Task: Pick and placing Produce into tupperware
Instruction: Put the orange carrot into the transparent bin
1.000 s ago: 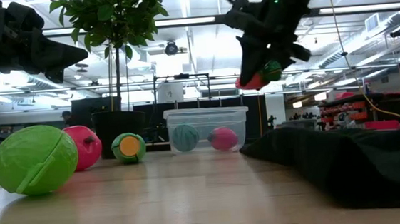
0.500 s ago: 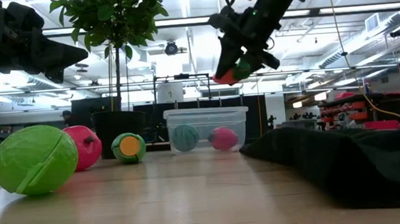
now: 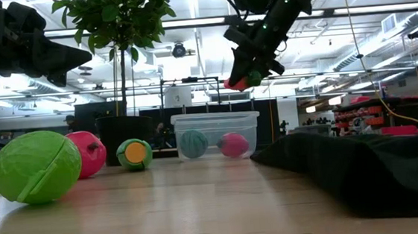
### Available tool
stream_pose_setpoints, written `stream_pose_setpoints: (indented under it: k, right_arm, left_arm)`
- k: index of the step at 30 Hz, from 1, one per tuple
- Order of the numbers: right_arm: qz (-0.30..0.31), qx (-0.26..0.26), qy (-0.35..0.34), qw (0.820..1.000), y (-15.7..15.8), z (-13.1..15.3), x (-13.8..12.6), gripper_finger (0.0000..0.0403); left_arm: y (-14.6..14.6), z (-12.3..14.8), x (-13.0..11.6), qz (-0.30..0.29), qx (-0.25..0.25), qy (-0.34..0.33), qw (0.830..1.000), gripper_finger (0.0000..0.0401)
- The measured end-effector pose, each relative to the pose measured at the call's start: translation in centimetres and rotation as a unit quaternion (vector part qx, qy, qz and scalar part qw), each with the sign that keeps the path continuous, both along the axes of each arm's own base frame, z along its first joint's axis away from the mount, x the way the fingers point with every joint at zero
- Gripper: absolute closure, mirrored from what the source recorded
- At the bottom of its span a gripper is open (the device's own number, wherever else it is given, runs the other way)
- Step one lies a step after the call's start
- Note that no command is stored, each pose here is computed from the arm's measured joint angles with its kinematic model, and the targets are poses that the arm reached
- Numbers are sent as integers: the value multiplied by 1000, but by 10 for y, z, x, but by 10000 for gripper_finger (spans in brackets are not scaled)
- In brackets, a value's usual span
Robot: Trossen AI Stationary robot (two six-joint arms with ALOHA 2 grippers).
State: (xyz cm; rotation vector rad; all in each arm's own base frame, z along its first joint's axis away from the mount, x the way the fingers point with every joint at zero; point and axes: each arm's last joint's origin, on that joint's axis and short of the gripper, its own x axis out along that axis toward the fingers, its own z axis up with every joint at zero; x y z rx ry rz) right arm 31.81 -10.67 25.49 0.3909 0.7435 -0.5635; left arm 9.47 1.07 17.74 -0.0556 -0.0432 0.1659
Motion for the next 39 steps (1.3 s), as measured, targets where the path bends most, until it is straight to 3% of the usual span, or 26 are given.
stream_pose_setpoints:
  k: [6, 10, 15, 21, 39]
  right_arm:
    - [78, -38, 3, 996, -14, 2, -2, 219]
    - [173, -80, 13, 982, -11, 3, 0, 219]
    - [231, -133, 34, 963, -11, 4, 0, 219]
    - [266, -183, 28, 946, -11, 5, 7, 219]
    - [289, -176, 59, 939, -11, -26, 23, 219]
  left_arm:
    - [0, 0, 0, 0, 0, 0, 1000, 363]
    - [0, 0, 0, 0, 0, 0, 1000, 361]
    - [0, 0, 0, 0, 0, 0, 1000, 368]
    - [0, 0, 0, 0, 10, 2, 1000, 370]
    - [0, 1, 0, 1, 13, -2, 1000, 371]
